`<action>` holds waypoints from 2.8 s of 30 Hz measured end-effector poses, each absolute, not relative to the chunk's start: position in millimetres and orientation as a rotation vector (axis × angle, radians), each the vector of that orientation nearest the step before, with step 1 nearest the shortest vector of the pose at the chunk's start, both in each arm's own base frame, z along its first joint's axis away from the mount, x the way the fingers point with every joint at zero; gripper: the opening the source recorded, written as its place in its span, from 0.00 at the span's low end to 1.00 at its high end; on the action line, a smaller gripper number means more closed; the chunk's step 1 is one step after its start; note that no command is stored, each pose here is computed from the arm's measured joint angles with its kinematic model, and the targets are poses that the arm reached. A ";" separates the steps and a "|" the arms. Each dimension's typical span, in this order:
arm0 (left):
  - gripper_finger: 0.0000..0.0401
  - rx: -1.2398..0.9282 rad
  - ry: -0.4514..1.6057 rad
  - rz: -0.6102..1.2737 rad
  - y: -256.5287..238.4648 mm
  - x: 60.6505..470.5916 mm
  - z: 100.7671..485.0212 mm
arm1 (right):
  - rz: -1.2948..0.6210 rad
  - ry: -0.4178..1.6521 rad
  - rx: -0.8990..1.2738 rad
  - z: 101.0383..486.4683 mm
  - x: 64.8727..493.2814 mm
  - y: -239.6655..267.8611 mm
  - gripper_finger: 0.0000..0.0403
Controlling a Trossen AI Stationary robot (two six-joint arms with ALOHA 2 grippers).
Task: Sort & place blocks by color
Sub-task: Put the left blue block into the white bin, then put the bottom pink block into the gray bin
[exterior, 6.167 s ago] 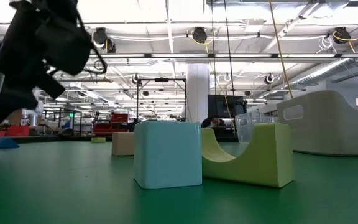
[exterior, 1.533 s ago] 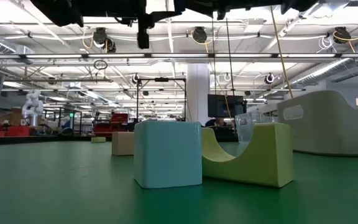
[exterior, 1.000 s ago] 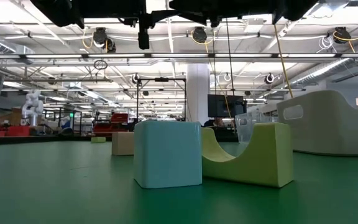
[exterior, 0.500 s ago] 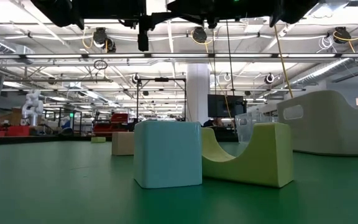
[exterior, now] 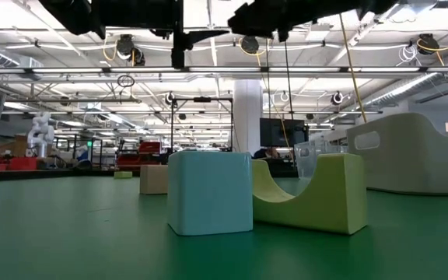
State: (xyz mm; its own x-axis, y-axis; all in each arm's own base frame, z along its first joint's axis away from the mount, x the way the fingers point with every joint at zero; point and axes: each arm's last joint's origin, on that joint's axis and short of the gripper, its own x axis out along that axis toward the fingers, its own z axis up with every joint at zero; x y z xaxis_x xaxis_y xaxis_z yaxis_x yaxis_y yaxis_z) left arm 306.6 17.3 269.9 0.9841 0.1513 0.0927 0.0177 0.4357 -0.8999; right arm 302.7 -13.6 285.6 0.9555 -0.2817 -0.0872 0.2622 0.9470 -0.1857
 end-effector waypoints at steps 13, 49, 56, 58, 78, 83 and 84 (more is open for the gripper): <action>0.63 -1.092 -0.074 0.241 41.5 304.6 255.2 | -0.251 0.383 0.270 303.4 228.4 -7.8 0.33; 0.63 -0.982 0.214 0.407 51.2 296.9 226.5 | 0.184 1.488 1.165 252.1 175.5 160.6 0.46; 0.63 -0.968 0.261 0.409 50.5 295.5 222.9 | 0.208 1.484 1.156 252.6 175.3 162.4 0.57; 0.63 -0.957 0.293 0.374 49.3 295.4 222.0 | 0.271 1.447 1.142 255.4 177.6 164.3 0.57; 0.63 -0.585 0.718 -0.024 -16.5 285.7 200.9 | 0.206 0.865 0.706 261.0 214.3 129.9 0.50; 0.63 -0.576 0.779 -0.039 -28.3 281.7 197.1 | 0.144 0.751 0.438 260.7 227.4 104.5 0.50; 0.63 -0.582 0.792 -0.040 -30.8 280.7 196.4 | 0.139 0.741 0.387 260.5 229.6 99.4 0.50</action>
